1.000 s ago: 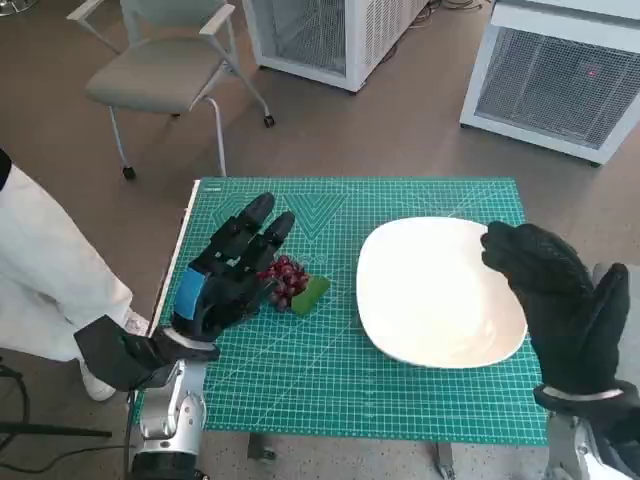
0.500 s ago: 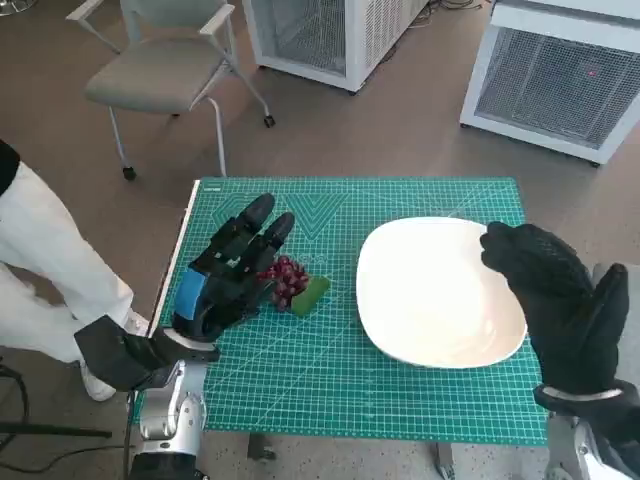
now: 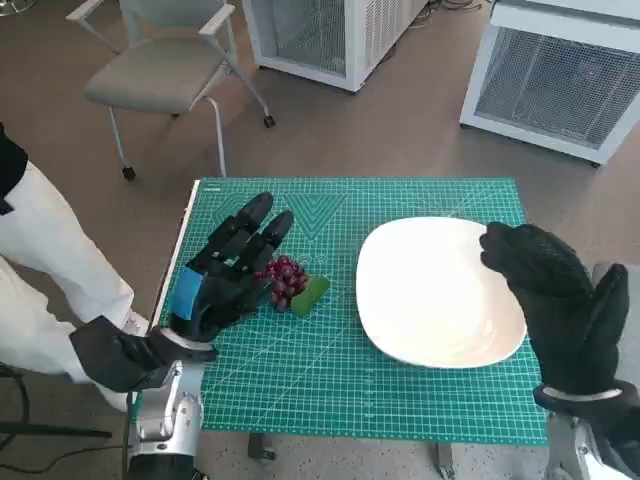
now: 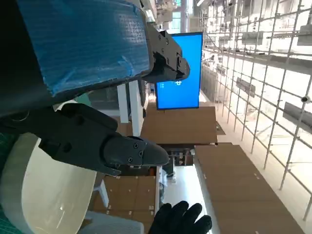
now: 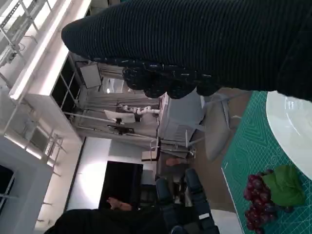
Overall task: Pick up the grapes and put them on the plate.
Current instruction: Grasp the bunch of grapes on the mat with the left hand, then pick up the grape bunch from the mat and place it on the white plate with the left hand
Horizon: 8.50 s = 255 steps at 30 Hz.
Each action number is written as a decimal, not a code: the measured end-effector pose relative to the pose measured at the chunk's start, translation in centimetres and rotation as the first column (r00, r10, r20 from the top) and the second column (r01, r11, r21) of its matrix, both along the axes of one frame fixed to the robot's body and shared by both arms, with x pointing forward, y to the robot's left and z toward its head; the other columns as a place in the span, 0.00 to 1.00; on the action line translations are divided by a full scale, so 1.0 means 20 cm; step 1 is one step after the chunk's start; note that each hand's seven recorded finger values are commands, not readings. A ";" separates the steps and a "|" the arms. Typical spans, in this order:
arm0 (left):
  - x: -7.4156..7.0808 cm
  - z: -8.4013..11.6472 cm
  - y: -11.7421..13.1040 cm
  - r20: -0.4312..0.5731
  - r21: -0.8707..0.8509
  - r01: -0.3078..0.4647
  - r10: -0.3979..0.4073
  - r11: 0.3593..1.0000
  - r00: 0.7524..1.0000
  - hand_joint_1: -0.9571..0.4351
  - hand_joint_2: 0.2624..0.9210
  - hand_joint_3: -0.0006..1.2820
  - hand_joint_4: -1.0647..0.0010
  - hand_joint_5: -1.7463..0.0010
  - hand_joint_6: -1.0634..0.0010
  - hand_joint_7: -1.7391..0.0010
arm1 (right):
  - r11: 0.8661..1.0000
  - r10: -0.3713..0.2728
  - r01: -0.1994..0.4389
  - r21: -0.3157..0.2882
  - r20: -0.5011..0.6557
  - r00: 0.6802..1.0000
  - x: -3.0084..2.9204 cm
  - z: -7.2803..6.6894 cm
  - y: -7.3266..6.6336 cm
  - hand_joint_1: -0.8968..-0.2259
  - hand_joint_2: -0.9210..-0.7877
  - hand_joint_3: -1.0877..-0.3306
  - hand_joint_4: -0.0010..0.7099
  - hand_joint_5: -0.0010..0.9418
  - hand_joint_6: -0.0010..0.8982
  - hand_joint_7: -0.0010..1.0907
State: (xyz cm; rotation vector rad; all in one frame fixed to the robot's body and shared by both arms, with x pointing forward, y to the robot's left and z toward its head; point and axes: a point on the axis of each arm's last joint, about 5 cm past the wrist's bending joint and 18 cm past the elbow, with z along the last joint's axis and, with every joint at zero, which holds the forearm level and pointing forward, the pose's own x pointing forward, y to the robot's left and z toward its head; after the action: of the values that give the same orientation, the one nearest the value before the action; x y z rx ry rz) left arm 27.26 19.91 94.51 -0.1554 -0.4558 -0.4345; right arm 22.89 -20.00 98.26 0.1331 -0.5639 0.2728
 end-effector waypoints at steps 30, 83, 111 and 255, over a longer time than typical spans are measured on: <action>-0.16 0.32 0.06 0.225 0.894 -0.345 0.378 0.287 0.898 0.44 0.70 0.00 1.00 1.00 0.88 0.99 | 1.000 0.000 0.000 -0.001 0.002 1.000 -0.006 0.00 0.00 0.84 0.00 0.64 0.61 0.93 0.26 0.95; 0.34 0.11 -0.30 0.084 0.993 -0.046 0.390 -0.107 0.917 0.66 0.73 0.01 0.96 1.00 0.80 0.99 | 1.000 -0.006 0.006 -0.001 -0.015 1.000 -0.009 -0.01 -0.01 0.84 0.00 0.64 0.61 0.93 0.26 0.95; 0.38 0.06 -0.28 0.018 0.990 0.043 0.419 -0.137 0.908 0.67 0.80 0.01 0.93 1.00 0.77 1.00 | 1.000 -0.010 0.010 -0.008 -0.017 1.000 -0.009 -0.01 -0.01 0.84 0.00 0.64 0.61 0.93 0.26 0.95; 0.08 0.92 -0.78 0.571 0.806 -0.542 -0.072 0.237 0.818 0.69 0.77 0.36 0.52 0.19 0.50 0.24 | 1.000 -0.024 0.024 0.001 0.029 0.999 0.009 0.00 -0.01 0.83 0.00 0.65 0.62 0.93 0.27 0.94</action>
State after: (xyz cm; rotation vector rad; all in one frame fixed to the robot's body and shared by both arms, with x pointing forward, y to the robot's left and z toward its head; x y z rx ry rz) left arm 28.90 4.40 112.84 1.3218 -0.6499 -0.3580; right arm 23.06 -20.28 98.34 0.1231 -0.5941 0.2516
